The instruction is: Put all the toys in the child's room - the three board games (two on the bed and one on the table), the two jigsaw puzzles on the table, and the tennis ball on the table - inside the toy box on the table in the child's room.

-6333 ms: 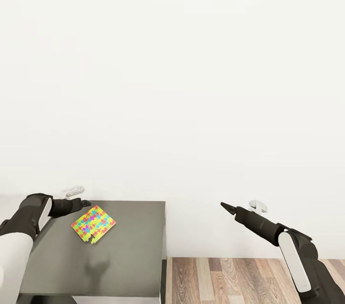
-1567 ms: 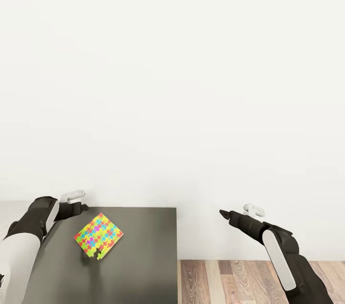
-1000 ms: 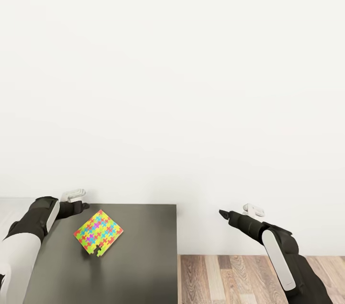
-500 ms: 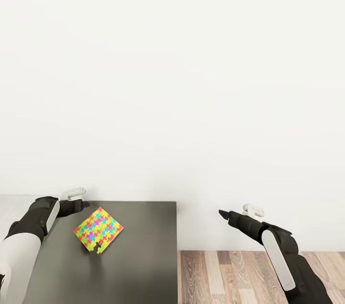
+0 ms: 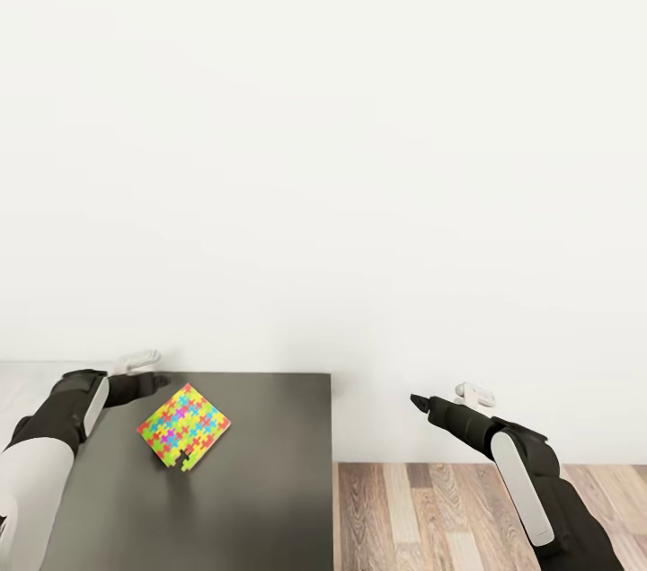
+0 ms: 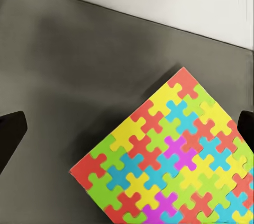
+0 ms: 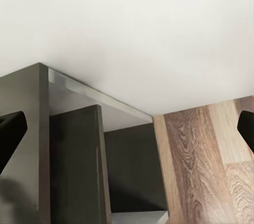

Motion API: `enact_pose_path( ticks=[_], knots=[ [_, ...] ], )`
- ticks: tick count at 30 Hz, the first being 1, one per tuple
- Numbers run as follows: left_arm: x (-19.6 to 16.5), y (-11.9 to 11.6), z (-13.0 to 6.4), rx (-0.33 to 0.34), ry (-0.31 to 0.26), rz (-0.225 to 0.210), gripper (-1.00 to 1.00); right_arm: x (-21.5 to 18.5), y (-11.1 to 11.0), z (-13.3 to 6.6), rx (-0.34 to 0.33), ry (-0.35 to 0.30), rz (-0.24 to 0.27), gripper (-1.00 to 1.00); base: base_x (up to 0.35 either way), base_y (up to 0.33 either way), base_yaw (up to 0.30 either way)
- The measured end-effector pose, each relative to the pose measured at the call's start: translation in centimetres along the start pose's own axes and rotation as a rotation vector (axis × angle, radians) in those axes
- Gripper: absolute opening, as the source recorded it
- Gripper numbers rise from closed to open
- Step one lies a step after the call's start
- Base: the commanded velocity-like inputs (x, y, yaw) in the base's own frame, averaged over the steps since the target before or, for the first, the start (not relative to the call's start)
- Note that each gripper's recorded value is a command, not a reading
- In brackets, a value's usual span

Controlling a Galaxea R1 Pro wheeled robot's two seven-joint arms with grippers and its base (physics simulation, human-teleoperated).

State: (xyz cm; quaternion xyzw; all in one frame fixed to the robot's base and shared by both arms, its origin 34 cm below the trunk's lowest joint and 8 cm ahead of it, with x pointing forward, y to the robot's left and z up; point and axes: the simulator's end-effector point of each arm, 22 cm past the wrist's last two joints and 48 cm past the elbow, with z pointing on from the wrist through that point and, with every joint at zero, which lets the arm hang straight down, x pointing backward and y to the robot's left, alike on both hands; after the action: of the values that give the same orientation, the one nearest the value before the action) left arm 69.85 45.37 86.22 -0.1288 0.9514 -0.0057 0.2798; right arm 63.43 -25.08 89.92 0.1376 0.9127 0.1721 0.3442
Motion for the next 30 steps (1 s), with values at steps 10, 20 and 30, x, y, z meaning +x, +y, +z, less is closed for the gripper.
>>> enact_pose_path(
  ticks=[10, 20, 30],
  knots=[
    [0.6, -3.6, 0.2, 0.18, 0.016, 0.006, 1.0, 0.6, -0.3, 0.5, 0.005, 0.015, 0.004, 1.0, 0.0, 0.0, 0.0],
    [1.4, -3.8, 0.8, 0.194, 0.032, 0.007, 1.0, 1.2, 0.2, 0.9, -0.034, 0.028, 0.011, 1.0, 0.0, 0.0, 0.0],
    [1.6, -2.2, 1.1, 0.175, 0.041, 0.003, 1.0, 1.8, 0.2, 1.4, -0.048, 0.043, 0.019, 1.0, 0.0, 0.0, 0.0]
  ],
)
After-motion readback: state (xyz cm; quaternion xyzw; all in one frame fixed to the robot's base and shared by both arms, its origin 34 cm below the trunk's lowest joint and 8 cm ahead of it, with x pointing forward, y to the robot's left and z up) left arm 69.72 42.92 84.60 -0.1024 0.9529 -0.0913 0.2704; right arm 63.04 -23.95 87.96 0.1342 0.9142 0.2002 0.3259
